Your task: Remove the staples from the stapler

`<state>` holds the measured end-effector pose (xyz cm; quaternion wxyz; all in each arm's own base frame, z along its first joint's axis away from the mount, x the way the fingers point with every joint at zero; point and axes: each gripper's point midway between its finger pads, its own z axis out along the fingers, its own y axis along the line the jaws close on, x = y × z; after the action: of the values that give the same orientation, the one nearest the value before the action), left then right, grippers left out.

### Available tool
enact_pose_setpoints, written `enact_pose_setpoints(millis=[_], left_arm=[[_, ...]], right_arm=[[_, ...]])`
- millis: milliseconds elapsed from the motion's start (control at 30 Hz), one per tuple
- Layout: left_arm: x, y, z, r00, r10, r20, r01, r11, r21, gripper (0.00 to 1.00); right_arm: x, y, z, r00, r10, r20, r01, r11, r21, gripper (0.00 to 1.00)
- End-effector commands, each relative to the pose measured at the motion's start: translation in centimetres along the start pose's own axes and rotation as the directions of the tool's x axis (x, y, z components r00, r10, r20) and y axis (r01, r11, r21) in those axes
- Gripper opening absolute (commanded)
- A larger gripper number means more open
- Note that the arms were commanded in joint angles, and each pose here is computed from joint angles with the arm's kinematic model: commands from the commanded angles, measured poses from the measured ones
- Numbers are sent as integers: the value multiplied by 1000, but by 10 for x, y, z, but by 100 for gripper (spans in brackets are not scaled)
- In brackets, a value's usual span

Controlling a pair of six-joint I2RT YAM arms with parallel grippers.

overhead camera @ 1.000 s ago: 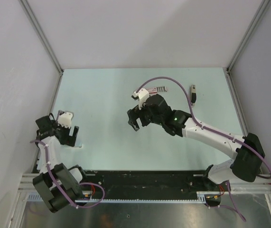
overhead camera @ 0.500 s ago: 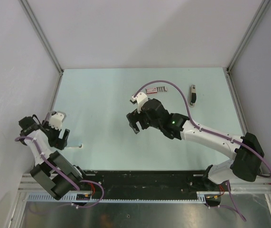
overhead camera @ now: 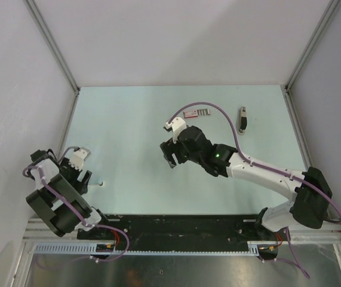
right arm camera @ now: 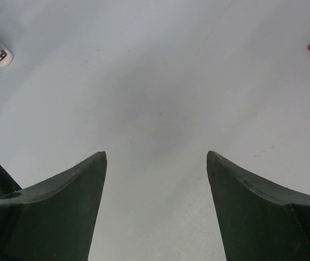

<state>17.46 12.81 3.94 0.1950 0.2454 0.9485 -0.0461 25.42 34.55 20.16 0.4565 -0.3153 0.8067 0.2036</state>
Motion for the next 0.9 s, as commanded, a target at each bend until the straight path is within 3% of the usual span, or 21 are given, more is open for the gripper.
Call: enact_pose_setpoints(millis=[0,167,367,533,767,867], left_arm=[[-21,21,1,996,83,12,-82,994,-67,99],[-40,16,13,992,122,11,-121,989,-85,96],[-32,8,34,983,164,-79,-169,983,-65,53],[-20,2,39,977,180,-118,-187,981,-48,39],[-45,-25,40,955,286,-75,-289,956,-45,4],[-63,-40,41,934,355,-35,-357,934,-35,1]], right_arm=[[-14,4,-2,998,20,57,-20,1000,0,79],[-12,8,-2,998,24,54,-23,1000,-8,75],[-9,7,-3,999,19,51,-19,1000,0,70],[-7,6,-6,998,16,58,-16,1000,1,68],[-2,4,-5,998,17,58,-17,1000,5,59],[1,3,-7,998,25,61,-26,1000,10,56]])
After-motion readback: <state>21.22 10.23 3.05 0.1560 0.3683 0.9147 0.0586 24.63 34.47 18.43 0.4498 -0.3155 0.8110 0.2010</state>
